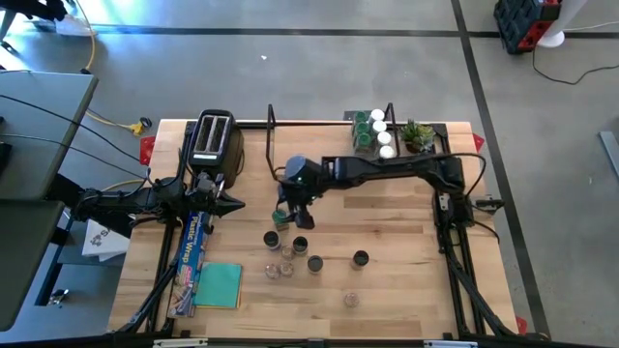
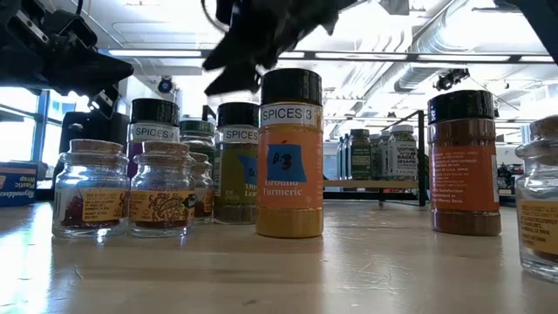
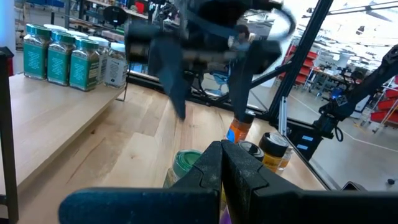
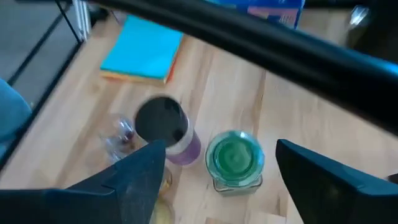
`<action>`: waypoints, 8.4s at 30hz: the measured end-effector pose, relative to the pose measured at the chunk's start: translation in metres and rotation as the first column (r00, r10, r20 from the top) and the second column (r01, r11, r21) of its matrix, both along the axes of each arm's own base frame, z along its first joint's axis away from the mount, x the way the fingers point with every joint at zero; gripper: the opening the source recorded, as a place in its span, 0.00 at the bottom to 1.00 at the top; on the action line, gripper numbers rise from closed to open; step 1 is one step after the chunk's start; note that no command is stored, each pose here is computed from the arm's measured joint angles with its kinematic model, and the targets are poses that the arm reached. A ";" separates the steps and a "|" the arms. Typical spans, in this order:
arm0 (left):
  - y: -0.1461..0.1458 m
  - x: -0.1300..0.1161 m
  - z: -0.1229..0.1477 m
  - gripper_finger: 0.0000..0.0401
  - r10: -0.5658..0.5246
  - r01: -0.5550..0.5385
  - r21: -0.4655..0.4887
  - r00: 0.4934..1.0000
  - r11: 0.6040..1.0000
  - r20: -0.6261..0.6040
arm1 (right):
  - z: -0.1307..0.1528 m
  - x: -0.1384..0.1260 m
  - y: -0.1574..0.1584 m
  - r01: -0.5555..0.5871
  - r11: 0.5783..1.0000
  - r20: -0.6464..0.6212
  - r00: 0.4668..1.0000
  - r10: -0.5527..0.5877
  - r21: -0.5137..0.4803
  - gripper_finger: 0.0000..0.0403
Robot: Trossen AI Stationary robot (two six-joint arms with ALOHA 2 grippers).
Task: Shelf spices
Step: Put the green seasoning bottle on the shelf and align it with the other green seasoning bottles
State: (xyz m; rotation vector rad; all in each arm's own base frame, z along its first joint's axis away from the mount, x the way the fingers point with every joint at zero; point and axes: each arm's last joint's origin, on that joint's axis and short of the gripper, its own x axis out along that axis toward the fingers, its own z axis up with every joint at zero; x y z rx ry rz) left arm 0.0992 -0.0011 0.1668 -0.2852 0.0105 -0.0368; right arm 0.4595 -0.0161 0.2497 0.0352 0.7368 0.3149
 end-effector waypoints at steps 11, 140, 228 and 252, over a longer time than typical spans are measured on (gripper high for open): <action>0.000 0.000 0.000 0.00 0.000 0.000 0.000 1.000 1.000 -0.001 | -0.036 0.013 0.000 -0.041 0.993 -0.028 0.999 0.039 -0.106 0.76; 0.000 0.000 0.000 0.00 0.004 -0.004 0.000 1.000 1.000 0.000 | 0.004 -0.204 -0.119 0.355 0.861 -0.196 0.874 -0.444 -0.366 0.53; 0.000 0.000 0.000 0.00 0.004 -0.004 0.000 1.000 1.000 -0.001 | -0.017 -0.200 -0.103 0.187 0.890 -0.380 0.853 -0.356 -0.416 0.02; 0.000 0.000 0.000 0.00 0.004 -0.004 0.000 1.000 1.000 -0.001 | -0.016 -0.182 -0.098 0.345 0.881 -0.403 0.792 -0.459 -0.325 0.02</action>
